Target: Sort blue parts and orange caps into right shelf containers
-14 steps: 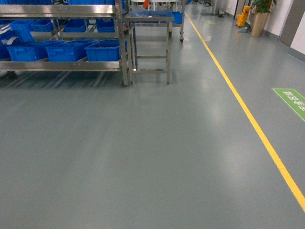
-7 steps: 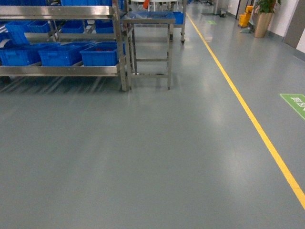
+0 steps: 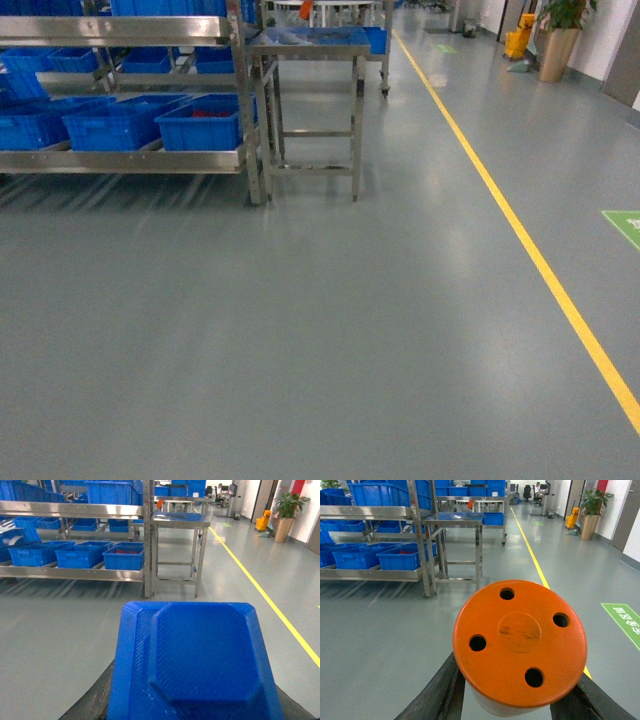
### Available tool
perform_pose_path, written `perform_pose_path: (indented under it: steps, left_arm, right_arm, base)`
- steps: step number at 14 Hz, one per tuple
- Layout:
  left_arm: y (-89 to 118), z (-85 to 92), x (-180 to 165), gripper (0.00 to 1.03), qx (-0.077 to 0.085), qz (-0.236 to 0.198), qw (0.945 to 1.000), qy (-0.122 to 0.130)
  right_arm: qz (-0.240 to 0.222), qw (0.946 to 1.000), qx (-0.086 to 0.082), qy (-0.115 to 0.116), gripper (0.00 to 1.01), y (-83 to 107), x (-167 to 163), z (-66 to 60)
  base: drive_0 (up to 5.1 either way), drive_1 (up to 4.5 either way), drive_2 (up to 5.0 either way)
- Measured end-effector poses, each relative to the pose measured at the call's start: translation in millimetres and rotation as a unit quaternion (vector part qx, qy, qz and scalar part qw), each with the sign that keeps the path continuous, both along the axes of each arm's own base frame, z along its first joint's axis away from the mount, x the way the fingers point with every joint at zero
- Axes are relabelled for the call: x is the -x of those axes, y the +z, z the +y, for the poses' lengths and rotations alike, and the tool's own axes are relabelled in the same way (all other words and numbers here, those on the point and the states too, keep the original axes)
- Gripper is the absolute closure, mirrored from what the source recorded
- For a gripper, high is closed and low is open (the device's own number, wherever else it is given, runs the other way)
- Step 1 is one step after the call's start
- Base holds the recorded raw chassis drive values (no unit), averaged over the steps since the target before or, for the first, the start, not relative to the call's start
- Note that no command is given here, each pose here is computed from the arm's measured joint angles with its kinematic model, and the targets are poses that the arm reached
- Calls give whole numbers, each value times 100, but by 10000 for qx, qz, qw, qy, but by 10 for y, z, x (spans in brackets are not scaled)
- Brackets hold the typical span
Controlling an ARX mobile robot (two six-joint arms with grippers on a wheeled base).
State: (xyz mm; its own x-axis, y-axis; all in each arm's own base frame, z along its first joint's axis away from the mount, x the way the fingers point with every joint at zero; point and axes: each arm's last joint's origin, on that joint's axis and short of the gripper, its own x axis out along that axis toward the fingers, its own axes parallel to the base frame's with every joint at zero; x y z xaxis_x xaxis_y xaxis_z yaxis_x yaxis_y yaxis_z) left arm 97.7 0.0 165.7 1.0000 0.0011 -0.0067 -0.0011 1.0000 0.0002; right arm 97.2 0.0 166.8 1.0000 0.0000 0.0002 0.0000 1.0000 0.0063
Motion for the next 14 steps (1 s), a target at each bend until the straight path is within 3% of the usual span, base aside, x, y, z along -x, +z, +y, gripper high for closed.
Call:
perform_pose_path:
  steps: [14]
  left_arm:
    - [1,0,0,60,0,-6,10000,-6]
  right_arm:
    - [-25,10000,0,0,60,5,0,0]
  base:
    - [-4,430,-437]
